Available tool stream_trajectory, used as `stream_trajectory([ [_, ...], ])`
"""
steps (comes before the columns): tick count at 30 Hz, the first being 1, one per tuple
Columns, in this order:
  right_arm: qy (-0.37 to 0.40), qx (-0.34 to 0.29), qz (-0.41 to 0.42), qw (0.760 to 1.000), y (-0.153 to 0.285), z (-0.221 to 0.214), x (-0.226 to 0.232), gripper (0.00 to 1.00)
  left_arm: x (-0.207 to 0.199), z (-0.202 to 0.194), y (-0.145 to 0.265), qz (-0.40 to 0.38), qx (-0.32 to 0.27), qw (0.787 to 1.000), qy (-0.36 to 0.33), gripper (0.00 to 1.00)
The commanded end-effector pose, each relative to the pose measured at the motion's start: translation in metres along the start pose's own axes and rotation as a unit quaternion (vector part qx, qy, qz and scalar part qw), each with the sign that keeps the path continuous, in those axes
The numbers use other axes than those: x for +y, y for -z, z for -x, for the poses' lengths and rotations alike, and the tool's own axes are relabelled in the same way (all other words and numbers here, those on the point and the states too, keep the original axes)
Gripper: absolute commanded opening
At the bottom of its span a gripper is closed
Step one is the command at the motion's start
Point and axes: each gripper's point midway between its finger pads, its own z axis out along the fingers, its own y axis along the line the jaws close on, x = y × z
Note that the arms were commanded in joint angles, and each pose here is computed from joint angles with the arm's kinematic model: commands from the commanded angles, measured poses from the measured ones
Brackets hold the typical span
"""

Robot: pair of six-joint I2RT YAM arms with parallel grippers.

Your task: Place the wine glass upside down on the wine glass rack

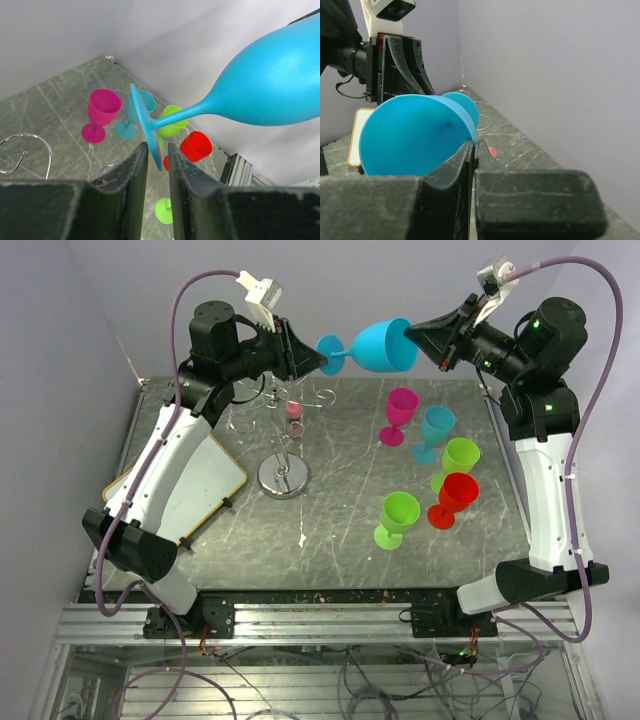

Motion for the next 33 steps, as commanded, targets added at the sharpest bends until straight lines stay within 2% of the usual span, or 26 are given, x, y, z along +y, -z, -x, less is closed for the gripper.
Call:
stream_trajectory([
  [1,0.001,-0.004,0.007,1.0,-0.003,-0.002,-0.001,0.0,-0.02,0.013,-0.001,-0.034,-0.016,0.999,-0.008,0.3],
  [5,-0.003,-0.004,0.011,1.0,-0.005,-0.006,-0.001,0.0,-0.021,0.012,-0.003,-0.038,-0.017,0.999,-0.002,0.24],
  [10,-0.002,-0.003,0.014,1.0,-0.005,-0.007,0.0,0.0,-0.025,0.014,-0.001,-0.041,-0.022,0.999,0.001,0.08],
  [14,0.002,-0.002,0.017,1.0,-0.003,-0.008,0.002,0.02,-0.028,0.019,0.004,-0.035,-0.031,0.999,0.001,0.07],
  [17,0.01,0.004,0.016,1.0,-0.001,-0.011,0.002,0.17,-0.028,0.024,0.01,-0.02,-0.041,0.999,-0.007,0.07],
  [21,0.022,0.009,0.01,1.0,0.004,-0.011,0.003,0.44,-0.028,0.03,0.021,0.0,-0.047,0.998,-0.041,0.07],
  [23,0.031,0.013,0.007,0.999,0.008,-0.012,0.004,0.53,-0.028,0.034,0.026,0.012,-0.051,0.997,-0.054,0.07],
  [27,0.052,0.02,0.002,0.998,0.016,-0.008,0.008,0.68,-0.024,0.05,0.04,0.043,-0.068,0.994,-0.078,0.07],
  [31,0.082,0.025,-0.015,0.996,0.026,0.0,0.009,0.75,-0.013,0.067,0.062,0.089,-0.081,0.986,-0.116,0.07],
  [33,0.095,0.031,-0.026,0.995,0.031,0.002,0.007,0.82,-0.009,0.076,0.075,0.116,-0.088,0.979,-0.144,0.07],
])
